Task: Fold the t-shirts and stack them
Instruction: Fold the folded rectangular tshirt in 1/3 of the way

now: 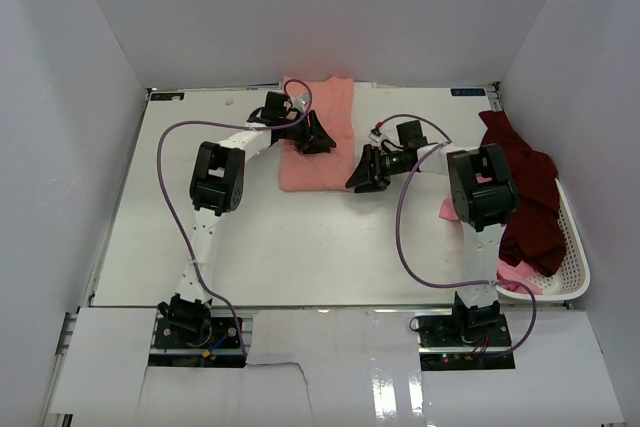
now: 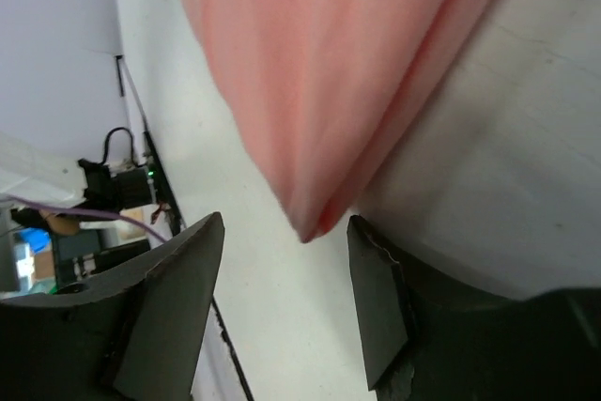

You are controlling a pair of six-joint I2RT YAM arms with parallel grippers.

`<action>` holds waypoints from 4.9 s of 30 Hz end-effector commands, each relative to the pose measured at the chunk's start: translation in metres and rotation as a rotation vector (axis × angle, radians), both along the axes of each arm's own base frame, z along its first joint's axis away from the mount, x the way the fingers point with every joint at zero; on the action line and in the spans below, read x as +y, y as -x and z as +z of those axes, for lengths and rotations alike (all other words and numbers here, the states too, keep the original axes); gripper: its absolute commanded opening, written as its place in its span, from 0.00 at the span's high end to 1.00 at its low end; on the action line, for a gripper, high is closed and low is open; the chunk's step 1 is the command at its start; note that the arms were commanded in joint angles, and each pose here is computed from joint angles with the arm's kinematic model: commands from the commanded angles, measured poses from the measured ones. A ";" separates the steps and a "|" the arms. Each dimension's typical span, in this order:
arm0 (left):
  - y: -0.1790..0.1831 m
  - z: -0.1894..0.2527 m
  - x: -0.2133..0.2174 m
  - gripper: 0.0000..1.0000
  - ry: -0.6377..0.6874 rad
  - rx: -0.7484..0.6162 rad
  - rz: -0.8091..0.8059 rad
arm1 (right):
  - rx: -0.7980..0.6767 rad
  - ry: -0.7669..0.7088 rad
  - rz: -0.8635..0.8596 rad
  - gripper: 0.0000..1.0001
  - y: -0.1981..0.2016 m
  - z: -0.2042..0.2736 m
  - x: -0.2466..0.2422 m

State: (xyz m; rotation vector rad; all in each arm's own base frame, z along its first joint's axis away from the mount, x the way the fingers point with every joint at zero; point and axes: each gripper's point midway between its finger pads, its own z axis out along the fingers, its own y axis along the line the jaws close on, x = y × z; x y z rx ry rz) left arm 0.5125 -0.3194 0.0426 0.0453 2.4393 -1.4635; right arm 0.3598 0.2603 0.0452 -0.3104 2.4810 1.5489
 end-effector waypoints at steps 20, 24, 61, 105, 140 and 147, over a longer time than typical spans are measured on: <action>-0.014 0.026 0.008 0.50 -0.015 -0.009 0.035 | -0.116 -0.028 0.055 0.92 -0.009 0.079 0.047; -0.013 0.020 0.009 0.51 -0.024 -0.002 0.037 | -0.108 -0.125 0.096 0.92 -0.011 0.074 0.074; 0.060 -0.043 0.043 0.51 -0.105 0.094 0.101 | 0.035 0.107 0.086 0.92 0.025 -0.056 0.069; 0.148 0.157 -0.008 0.50 -0.014 -0.203 0.019 | -0.183 0.037 0.204 0.92 0.152 0.075 0.106; 0.225 0.049 0.136 0.09 -0.429 0.075 0.534 | -0.298 0.378 -0.052 0.18 0.023 0.045 0.016; 0.219 0.029 0.135 0.10 -0.432 0.056 0.528 | -0.303 0.360 -0.068 0.20 -0.013 0.025 0.020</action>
